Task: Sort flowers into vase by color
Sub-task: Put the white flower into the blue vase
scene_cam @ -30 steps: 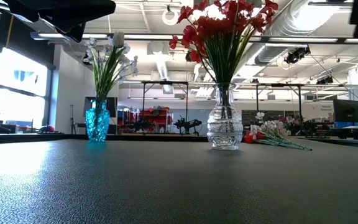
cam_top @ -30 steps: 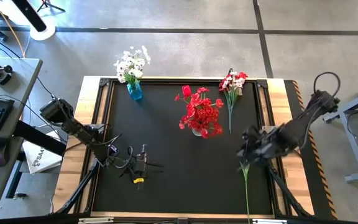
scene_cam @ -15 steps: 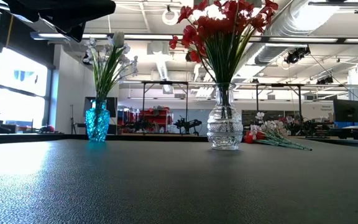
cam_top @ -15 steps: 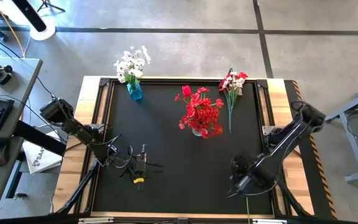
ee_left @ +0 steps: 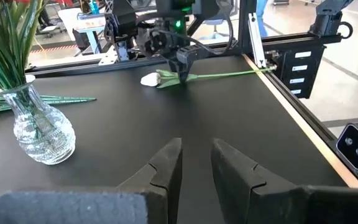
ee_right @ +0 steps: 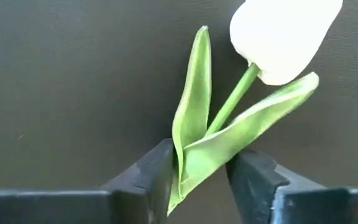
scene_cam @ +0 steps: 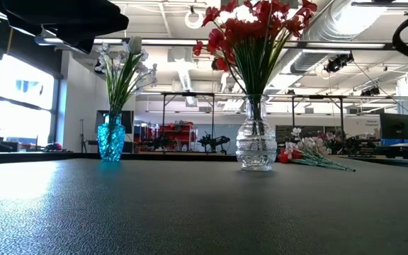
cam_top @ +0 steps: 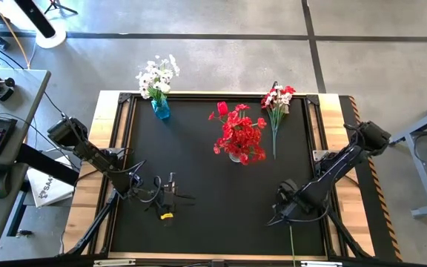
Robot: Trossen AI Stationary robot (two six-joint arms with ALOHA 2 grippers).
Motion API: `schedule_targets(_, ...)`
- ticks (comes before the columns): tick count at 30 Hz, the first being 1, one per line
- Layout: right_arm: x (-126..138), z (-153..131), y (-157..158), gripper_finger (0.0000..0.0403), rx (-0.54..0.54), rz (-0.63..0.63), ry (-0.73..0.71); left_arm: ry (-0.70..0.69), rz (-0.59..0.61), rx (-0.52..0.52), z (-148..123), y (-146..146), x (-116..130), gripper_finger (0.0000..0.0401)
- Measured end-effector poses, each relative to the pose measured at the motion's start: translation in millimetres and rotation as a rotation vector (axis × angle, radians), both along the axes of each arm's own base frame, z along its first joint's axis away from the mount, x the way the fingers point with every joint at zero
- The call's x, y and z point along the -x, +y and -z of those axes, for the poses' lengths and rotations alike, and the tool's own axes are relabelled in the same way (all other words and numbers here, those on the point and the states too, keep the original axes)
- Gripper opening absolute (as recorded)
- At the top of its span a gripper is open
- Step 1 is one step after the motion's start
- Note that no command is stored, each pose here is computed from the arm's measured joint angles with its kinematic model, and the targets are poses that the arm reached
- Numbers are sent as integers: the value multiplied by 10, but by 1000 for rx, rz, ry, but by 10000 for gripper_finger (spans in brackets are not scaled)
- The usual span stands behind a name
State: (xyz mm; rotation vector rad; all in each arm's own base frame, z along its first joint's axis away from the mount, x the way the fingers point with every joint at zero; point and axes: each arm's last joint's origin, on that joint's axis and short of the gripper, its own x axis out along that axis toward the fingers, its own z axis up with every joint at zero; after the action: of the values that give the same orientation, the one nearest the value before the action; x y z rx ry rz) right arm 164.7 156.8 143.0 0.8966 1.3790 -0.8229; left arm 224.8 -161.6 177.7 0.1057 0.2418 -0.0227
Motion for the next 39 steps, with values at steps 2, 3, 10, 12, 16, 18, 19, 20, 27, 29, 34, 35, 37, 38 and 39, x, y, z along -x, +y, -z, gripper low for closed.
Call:
schedule_targets(2,5,28,-27,121,-7,6,0,0,-2,7,0,0,0,74)
schedule_targets(3,7,33,-33,109,-5,7,0,0,-3,11,0,1,0,74)
schedule_targets(10,-158,-76,65,10,91,-106,-250,2,-3,11,2,0,1,74)
schedule_targets(12,-266,-145,159,18,118,-179,-434,9,5,-8,-7,-3,19,74)
schedule_targets(16,-518,-386,381,11,223,-360,-885,25,34,-31,-101,-16,132,74)
schedule_targets(18,-628,-531,457,5,330,-448,-1072,35,56,-41,-152,-30,206,74)
schedule_targets(19,-683,-603,484,5,384,-490,-1153,32,65,-40,-179,-35,234,74)
schedule_targets(20,-733,-669,504,7,444,-534,-1223,26,74,-35,-208,-41,259,74)
schedule_targets(27,-1098,-801,477,4,802,-780,-1587,-42,80,8,-312,-48,262,74)
schedule_targets(29,-1217,-724,422,4,856,-802,-1658,-72,75,9,-330,-45,230,74)
schedule_targets(34,-1613,-501,358,3,928,-820,-1661,-168,136,10,-377,-59,140,74)
schedule_targets(35,-1692,-483,358,3,934,-817,-1658,-180,161,3,-375,-66,123,74)
schedule_targets(37,-1842,-435,374,3,943,-828,-1637,-210,210,-6,-380,-75,96,74)
schedule_targets(38,-1906,-406,385,3,950,-852,-1615,-225,228,-11,-389,-77,88,75)
schedule_targets(39,-1959,-379,396,3,958,-876,-1589,-234,244,-15,-397,-81,87,77)
